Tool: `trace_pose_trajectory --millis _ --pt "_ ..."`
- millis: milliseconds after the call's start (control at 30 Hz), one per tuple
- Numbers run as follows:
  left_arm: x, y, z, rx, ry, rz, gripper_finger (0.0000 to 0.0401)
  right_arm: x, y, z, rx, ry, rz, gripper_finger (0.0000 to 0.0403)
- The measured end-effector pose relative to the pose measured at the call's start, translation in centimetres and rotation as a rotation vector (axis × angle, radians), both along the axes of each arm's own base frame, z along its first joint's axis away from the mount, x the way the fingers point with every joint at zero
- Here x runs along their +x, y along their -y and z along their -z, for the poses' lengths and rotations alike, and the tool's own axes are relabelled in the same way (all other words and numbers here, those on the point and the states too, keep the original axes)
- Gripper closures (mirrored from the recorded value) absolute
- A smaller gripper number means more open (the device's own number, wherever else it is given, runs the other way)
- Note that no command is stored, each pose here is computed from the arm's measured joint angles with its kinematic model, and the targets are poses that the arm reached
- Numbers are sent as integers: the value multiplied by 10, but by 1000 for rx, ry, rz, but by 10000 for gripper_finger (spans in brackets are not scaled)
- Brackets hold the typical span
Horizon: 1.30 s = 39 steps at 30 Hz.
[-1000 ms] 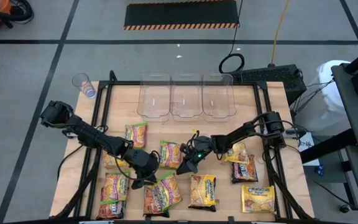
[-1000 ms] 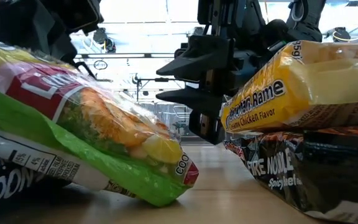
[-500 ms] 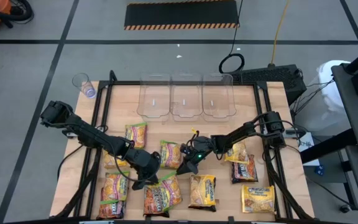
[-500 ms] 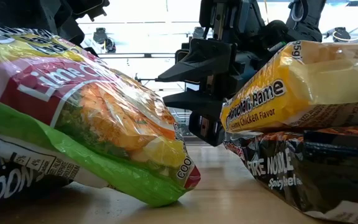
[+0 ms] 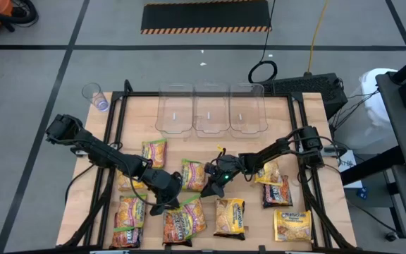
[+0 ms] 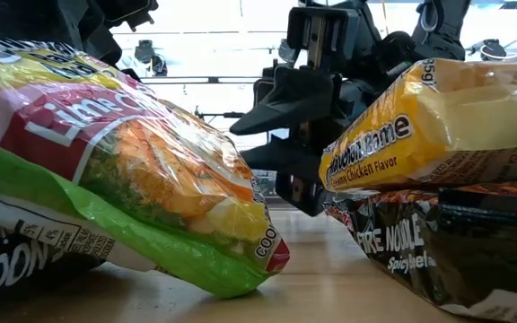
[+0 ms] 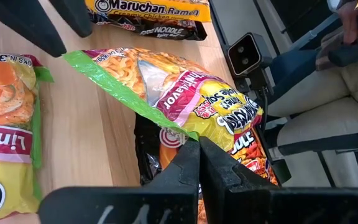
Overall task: Sort Maruchan noodles
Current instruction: Put the green noodle pack into the center transparent bin
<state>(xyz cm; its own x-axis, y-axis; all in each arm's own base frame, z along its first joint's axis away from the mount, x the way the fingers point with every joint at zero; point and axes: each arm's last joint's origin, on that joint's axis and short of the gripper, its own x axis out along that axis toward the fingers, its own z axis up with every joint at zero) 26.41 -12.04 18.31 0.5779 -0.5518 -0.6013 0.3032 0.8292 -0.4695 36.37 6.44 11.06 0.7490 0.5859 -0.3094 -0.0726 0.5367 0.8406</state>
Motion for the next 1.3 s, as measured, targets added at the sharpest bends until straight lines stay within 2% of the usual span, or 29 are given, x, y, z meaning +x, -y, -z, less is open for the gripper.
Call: trace_pose_trajectory --millis 300,467,633,1067,1167,1300 --pt "0 0 0 0 0 0 400 3 0 6 10 26 -2 293" --pt "0 0 0 -6 -2 -5 400 18 -4 13 63 58 -38 293" --pt "0 0 1 -11 -22 -13 400 27 -6 11 60 104 -48 293" --pt "-1 -1 2 -5 -37 -12 400 26 -11 9 97 89 -148 295" --pt "-2 -1 2 -4 -39 -12 400 26 -12 11 77 84 -157 309" --pt "-2 -1 2 -4 -39 -12 400 25 -12 12 45 101 -169 349"
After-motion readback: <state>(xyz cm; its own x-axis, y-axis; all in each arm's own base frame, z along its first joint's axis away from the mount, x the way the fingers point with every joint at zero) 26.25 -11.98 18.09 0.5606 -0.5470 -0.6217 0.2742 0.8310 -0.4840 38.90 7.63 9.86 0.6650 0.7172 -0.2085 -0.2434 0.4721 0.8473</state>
